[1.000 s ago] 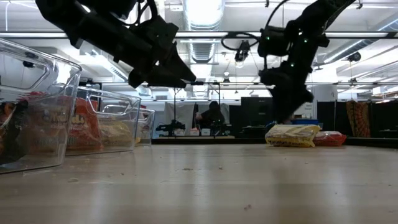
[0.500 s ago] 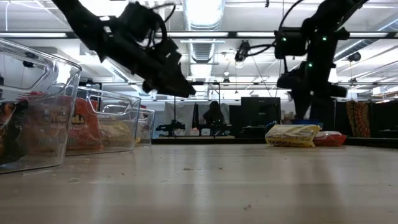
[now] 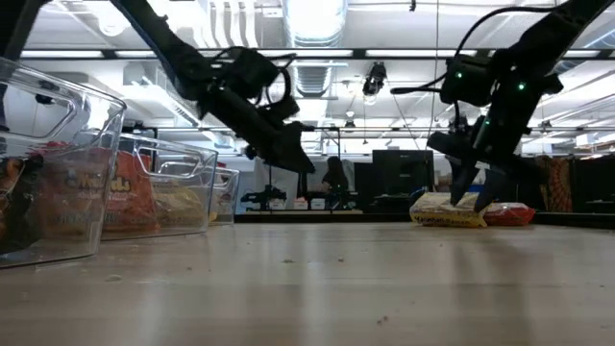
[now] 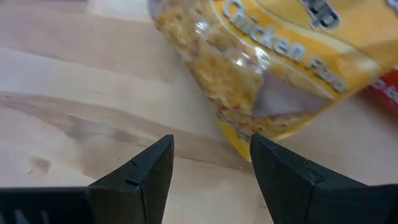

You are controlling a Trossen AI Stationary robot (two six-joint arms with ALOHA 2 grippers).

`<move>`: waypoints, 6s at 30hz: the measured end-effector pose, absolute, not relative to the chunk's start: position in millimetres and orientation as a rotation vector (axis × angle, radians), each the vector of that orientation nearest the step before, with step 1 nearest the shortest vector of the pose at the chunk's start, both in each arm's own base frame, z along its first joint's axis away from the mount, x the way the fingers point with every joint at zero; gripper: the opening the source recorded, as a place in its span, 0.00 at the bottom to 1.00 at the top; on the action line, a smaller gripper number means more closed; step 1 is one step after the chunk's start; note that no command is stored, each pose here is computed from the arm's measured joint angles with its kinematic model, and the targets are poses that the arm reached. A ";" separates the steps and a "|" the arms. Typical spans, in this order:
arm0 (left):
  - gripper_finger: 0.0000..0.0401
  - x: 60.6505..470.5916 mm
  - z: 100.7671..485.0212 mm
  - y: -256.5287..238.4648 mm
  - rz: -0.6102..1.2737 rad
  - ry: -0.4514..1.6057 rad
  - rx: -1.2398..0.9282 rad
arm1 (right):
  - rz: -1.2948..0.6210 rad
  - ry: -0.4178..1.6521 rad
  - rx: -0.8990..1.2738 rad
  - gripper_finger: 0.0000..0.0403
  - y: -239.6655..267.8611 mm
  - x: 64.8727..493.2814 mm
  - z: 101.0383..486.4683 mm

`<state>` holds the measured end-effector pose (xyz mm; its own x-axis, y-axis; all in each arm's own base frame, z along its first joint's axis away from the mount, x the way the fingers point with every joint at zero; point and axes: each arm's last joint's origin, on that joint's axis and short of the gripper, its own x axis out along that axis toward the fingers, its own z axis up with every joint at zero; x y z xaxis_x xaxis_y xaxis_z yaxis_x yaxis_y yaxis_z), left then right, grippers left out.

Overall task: Sort Maruchan noodles
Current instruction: Put the yellow noodles pack into the top transparent bin

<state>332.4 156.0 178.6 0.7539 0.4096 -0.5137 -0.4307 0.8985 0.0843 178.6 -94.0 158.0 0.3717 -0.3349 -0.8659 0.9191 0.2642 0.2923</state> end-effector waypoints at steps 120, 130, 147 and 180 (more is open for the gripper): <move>0.48 376.1 181.2 279.0 0.172 0.626 -0.121 | -1.179 0.106 0.742 0.23 -132.1 171.7 93.4; 0.48 377.5 183.4 272.7 -0.062 0.551 -0.128 | -1.128 0.191 0.638 0.14 -131.6 172.5 93.3; 0.48 376.2 182.0 268.8 -0.169 0.535 -0.178 | -0.694 0.364 0.431 0.10 -129.5 189.5 100.1; 0.63 385.2 190.0 274.5 -0.086 0.560 0.018 | -0.399 0.531 -0.035 0.10 -135.5 241.3 130.9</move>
